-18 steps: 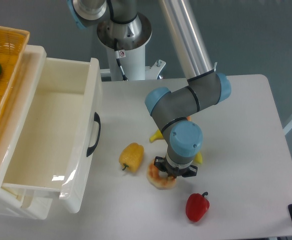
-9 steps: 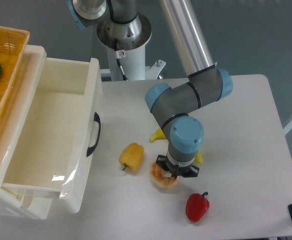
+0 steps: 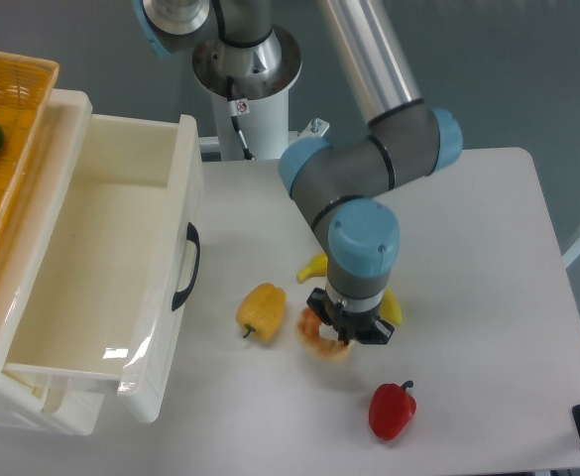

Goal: Pick up the donuts
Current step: 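Lift the held donut up off the table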

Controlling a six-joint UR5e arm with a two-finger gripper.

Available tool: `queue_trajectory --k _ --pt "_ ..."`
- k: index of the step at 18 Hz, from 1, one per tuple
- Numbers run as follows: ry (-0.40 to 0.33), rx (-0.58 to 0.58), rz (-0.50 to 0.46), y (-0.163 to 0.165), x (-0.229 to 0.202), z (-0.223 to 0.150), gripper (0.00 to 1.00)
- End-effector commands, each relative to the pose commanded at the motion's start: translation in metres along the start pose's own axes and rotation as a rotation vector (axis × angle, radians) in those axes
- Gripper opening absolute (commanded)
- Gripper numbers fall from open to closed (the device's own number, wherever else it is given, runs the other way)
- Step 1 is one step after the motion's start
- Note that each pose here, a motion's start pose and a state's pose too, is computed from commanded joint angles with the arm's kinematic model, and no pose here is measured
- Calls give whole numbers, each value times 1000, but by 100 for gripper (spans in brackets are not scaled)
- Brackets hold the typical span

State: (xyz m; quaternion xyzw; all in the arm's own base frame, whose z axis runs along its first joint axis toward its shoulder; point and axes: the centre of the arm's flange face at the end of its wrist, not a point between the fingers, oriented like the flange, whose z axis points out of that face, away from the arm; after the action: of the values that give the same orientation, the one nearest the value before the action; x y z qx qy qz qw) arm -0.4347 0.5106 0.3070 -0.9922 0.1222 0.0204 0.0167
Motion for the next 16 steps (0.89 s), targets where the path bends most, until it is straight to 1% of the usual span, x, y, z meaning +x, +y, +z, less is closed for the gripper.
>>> queue_trajectory --k 2,4,7,9,12,16 --pt "1 1 51 4 7 -21 12" --pt "12 0 57 6 13 -34 12" --pt "5 3 100 7 23 -55 11" --pt "14 2 121 10 31 -68 11" --pt "29 47 124 5 37 -75 11" --pt "31 51 121 7 39 -79 11"
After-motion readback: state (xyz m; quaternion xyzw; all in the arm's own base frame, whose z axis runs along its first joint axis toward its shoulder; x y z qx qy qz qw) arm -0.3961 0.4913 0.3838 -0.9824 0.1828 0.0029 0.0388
